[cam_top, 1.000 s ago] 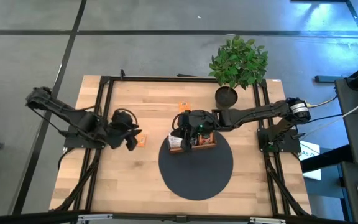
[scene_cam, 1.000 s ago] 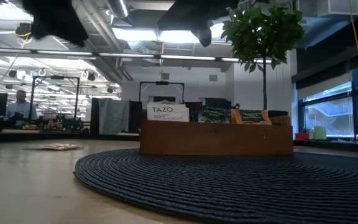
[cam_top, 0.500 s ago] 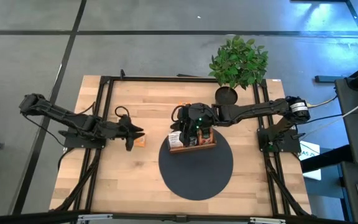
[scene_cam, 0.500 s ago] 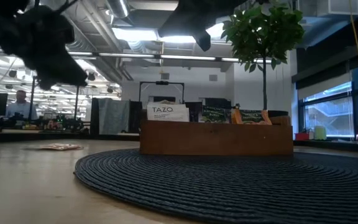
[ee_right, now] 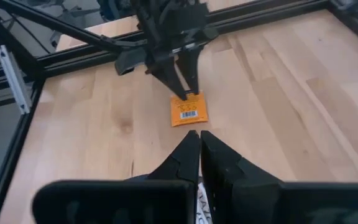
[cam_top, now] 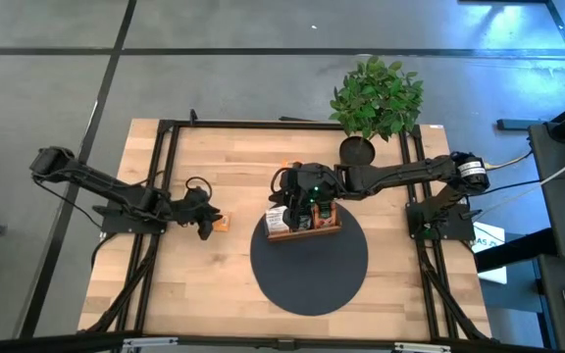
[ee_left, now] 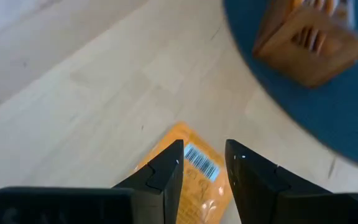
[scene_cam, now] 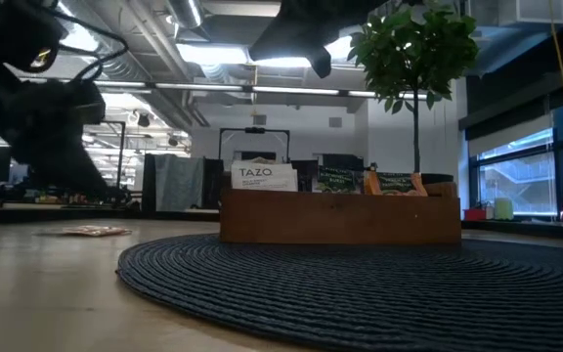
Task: Pick & Place Tea
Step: Put the orange tea bag into the right section of the wooden organizer
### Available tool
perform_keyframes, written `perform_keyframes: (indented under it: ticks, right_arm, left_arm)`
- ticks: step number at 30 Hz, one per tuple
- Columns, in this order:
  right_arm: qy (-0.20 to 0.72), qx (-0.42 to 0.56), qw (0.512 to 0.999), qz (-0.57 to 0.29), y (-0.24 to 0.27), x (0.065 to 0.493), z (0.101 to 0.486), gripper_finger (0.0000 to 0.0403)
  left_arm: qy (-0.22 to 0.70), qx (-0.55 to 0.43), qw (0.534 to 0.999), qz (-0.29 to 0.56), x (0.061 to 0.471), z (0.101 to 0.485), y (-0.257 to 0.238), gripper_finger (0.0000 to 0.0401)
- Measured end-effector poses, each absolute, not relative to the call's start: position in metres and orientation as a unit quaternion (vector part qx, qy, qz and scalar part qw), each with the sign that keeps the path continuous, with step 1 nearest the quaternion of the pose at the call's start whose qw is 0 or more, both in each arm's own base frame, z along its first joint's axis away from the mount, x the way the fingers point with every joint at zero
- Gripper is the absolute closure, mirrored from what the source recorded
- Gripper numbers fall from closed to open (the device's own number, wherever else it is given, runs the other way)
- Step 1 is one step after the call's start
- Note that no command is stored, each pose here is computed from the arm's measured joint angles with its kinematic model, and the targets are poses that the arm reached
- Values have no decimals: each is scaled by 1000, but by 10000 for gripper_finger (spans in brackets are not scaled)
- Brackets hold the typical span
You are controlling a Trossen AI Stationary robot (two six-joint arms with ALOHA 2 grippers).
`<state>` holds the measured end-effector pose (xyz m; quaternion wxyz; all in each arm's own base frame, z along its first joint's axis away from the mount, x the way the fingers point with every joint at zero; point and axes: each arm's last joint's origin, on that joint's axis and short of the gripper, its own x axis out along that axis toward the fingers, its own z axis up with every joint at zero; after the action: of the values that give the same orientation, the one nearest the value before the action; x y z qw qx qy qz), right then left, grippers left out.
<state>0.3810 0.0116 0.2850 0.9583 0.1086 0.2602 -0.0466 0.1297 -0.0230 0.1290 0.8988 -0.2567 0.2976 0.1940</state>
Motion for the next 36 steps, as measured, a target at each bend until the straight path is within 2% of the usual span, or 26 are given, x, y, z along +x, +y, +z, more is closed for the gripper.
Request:
perform_keyframes:
  ticks: [9, 13, 21, 27, 36]
  right_arm:
    - [258, 108, 958, -58, 11, 381, 285, 384]
    - [258, 108, 958, -58, 11, 381, 285, 384]
    - [256, 159, 951, -69, 14, 384, 281, 384]
    - [270, 216, 936, -71, 30, 400, 253, 384]
    - [232, 258, 935, 66, 72, 425, 226, 384]
  left_arm:
    - [375, -256, 870, 190, 132, 111, -26, 285]
    - [379, -272, 866, 180, 138, 107, -29, 285]
    - [388, -289, 873, 59, 150, 103, -54, 285]
    - [394, -297, 870, -15, 154, 97, -83, 285]
    - [419, -234, 873, -85, 183, 97, -135, 285]
